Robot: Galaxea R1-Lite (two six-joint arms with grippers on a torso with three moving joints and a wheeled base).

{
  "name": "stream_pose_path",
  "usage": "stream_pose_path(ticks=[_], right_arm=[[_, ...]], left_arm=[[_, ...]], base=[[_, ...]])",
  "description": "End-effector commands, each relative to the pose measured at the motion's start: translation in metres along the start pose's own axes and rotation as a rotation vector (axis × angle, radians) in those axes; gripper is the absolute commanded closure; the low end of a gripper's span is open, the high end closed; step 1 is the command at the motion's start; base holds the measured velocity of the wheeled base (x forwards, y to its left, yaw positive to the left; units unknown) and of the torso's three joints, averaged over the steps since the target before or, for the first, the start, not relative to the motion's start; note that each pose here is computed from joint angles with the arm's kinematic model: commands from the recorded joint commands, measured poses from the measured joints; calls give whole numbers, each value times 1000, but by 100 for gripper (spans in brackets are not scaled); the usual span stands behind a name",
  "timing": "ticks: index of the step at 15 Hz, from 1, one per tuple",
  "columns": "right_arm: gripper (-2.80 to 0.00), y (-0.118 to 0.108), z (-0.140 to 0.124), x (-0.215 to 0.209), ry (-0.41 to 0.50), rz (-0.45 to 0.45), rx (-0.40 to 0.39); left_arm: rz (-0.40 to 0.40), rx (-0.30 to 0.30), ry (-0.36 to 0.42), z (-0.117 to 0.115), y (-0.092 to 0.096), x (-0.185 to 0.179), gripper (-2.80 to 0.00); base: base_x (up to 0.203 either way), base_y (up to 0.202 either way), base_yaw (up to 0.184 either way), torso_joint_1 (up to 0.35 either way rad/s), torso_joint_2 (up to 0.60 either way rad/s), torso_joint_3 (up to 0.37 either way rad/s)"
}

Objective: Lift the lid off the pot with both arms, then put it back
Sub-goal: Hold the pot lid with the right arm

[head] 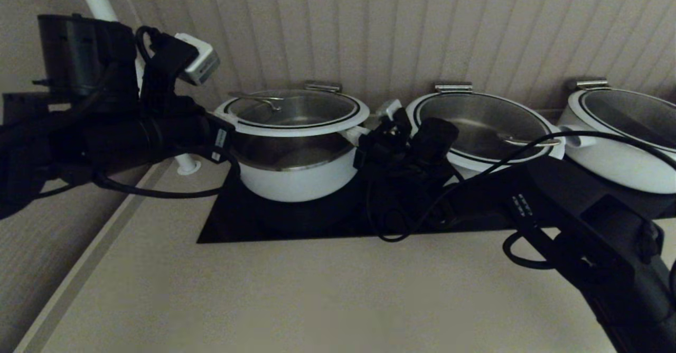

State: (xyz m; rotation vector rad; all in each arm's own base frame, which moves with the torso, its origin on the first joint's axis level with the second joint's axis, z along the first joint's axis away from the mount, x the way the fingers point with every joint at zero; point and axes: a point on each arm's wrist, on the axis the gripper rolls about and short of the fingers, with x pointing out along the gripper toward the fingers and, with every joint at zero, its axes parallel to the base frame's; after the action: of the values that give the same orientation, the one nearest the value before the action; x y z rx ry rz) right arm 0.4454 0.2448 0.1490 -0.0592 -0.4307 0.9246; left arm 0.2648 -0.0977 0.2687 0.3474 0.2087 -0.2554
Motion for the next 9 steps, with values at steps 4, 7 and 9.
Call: stream_pose_path(ticks=[4,7,9], right_arm=[[0,-2,4,2,-18,1,-11],[0,-2,5,2,-20,1,-11],[0,-2,5,2,-21,1,-12]], left_arm=[[-4,5,15,3,3,-18,0],[-1,2,11,4,5,-22,0],[1,2,9,5,6,-26,0]], base=[[0,0,0,0,0,0],[0,0,0,0,0,0],[0,0,0,0,0,0]])
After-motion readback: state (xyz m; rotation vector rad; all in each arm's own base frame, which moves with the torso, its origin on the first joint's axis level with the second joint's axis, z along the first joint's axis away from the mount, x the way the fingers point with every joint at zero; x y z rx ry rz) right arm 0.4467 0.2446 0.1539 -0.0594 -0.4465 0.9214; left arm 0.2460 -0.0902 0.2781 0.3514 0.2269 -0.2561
